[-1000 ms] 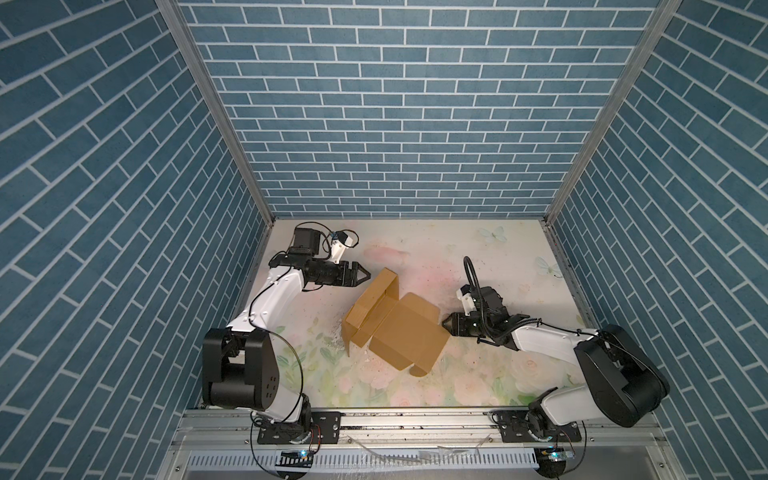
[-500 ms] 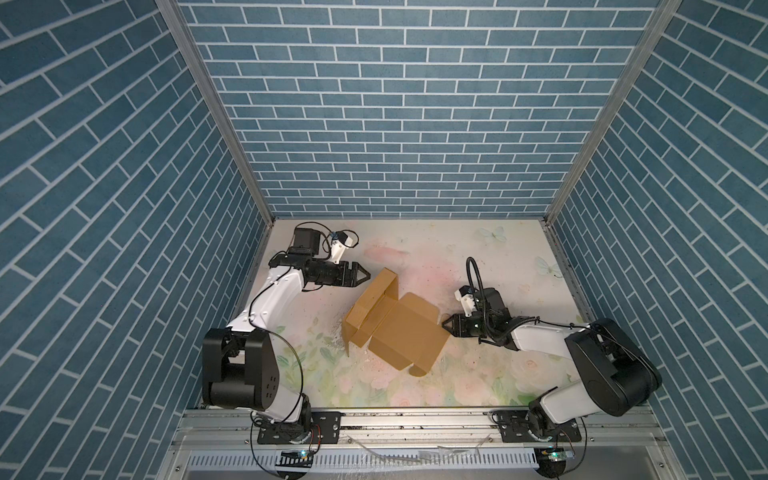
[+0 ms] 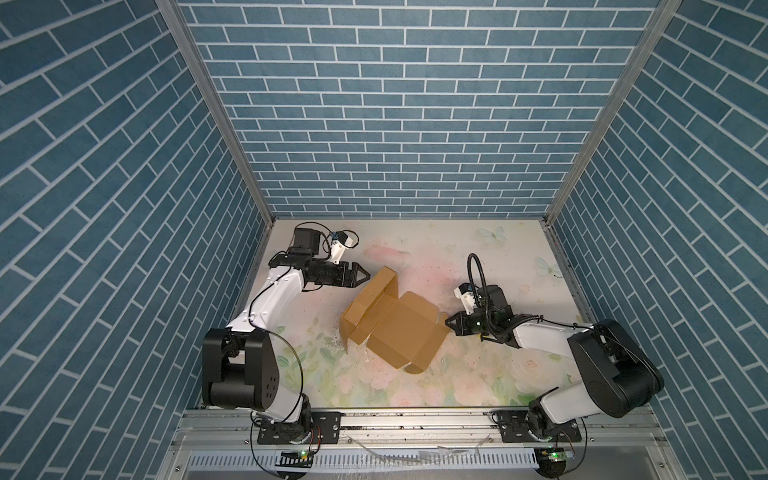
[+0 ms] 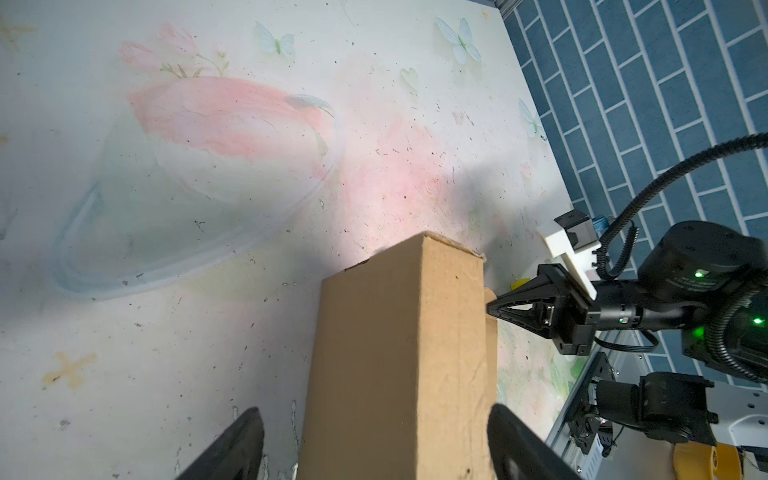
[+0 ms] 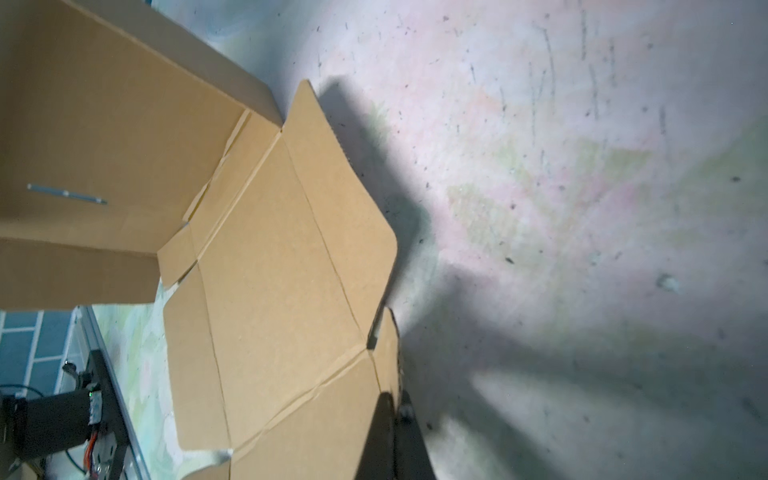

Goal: Fold the paper box

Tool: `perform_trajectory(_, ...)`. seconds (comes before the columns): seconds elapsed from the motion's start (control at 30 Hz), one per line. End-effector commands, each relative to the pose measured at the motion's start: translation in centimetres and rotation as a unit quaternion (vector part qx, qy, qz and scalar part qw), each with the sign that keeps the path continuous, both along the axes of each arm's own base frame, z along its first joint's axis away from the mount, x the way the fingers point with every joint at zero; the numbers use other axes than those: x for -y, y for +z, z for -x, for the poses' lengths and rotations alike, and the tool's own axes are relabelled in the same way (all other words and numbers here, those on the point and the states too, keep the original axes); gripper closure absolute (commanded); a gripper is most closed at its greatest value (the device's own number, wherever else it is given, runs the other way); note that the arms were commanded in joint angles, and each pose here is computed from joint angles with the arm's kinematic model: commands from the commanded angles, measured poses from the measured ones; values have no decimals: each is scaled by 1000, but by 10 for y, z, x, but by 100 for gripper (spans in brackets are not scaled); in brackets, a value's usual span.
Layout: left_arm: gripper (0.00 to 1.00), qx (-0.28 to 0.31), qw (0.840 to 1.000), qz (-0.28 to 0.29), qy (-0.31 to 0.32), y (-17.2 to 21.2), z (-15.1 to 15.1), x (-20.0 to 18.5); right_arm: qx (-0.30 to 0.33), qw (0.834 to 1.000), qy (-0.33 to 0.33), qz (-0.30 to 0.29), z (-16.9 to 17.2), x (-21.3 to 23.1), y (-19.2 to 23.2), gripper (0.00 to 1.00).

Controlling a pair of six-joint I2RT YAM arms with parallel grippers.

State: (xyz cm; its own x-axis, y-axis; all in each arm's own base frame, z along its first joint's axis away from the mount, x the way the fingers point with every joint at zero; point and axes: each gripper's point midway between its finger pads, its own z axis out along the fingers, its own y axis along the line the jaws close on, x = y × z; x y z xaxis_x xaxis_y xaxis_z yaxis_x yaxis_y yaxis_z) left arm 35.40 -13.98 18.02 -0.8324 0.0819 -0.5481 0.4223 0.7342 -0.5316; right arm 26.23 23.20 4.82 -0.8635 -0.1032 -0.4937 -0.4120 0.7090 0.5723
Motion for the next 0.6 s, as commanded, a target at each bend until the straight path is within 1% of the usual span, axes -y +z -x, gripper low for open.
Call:
perform_trajectory(0.0,12,27,999,-22,2,13,-5,-8,24,998,58,-15,3,-10,28,100)
perform_trajectory(0.07,11,37,999,-38,11,17,-10,-15,28,996,88,-8,6,-11,36,100)
perform_trajectory(0.13,11,46,996,-70,39,22,-19,-31,29,994,108,18,5,-8,43,100)
perform_trajectory(0.17,11,52,994,-82,41,27,-21,-36,29,992,116,28,4,-6,48,100)
perform_trajectory(0.3,9,98,989,-106,13,62,-29,-38,56,984,160,56,0,-1,76,100)
perform_trajectory(0.37,9,121,987,-102,0,79,-33,-35,70,979,175,78,-8,5,89,100)
perform_trajectory(0.47,9,164,983,-74,-27,107,-36,-23,94,969,201,112,-22,13,113,100)
perform_trajectory(0.53,4,196,978,-39,-54,123,-37,-11,110,959,227,126,-28,14,128,100)
perform_trajectory(0.57,1,213,974,-16,-80,130,-35,-2,122,953,240,137,-33,15,135,100)
